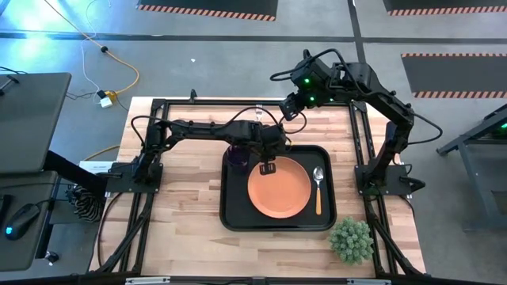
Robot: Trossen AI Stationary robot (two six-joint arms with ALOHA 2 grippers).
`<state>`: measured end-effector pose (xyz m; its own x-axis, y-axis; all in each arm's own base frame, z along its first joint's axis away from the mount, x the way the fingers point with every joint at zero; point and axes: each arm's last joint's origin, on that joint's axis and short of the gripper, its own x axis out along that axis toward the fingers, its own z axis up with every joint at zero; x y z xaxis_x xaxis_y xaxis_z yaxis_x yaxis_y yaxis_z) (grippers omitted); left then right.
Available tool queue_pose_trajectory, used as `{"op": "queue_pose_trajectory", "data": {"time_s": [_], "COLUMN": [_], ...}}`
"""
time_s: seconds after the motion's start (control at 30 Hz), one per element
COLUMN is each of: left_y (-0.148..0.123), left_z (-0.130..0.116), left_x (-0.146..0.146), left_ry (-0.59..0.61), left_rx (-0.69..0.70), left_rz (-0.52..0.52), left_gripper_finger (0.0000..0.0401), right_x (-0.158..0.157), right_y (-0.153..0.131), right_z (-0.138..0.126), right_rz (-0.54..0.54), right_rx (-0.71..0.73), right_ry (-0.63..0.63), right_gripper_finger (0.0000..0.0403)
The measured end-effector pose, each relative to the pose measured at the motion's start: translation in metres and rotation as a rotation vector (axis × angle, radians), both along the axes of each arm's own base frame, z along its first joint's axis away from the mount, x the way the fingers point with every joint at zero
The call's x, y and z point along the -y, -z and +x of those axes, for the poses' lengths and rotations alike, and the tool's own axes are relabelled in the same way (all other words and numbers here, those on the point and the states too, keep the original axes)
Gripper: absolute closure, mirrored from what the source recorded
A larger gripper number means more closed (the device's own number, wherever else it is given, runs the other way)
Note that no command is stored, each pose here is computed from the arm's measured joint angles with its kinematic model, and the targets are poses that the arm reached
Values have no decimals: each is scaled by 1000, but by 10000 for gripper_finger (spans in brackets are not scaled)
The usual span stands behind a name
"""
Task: Pick and place plate/cup/fork/spoon on tray
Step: Adjust the purple cup
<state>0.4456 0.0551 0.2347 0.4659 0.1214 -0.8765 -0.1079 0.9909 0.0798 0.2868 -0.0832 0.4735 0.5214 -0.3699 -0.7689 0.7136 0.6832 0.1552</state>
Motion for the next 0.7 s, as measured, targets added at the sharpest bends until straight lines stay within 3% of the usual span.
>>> {"op": "queue_pose_trajectory", "data": {"time_s": [0.37,0.7], "left_y": [-42,-83], "left_z": [-16,-41], "left_x": [0,-6], "left_ry": [-61,-119], "left_rx": [96,168], "left_rz": [-22,-35], "left_gripper_finger": [339,339], "right_x": [1,10], "right_y": [-11,-40], "right_z": [-10,-37], "right_rz": [-57,-202], "right_rx": [34,177], "right_ry": [-27,-54], "right_gripper_finger": [268,268]}}
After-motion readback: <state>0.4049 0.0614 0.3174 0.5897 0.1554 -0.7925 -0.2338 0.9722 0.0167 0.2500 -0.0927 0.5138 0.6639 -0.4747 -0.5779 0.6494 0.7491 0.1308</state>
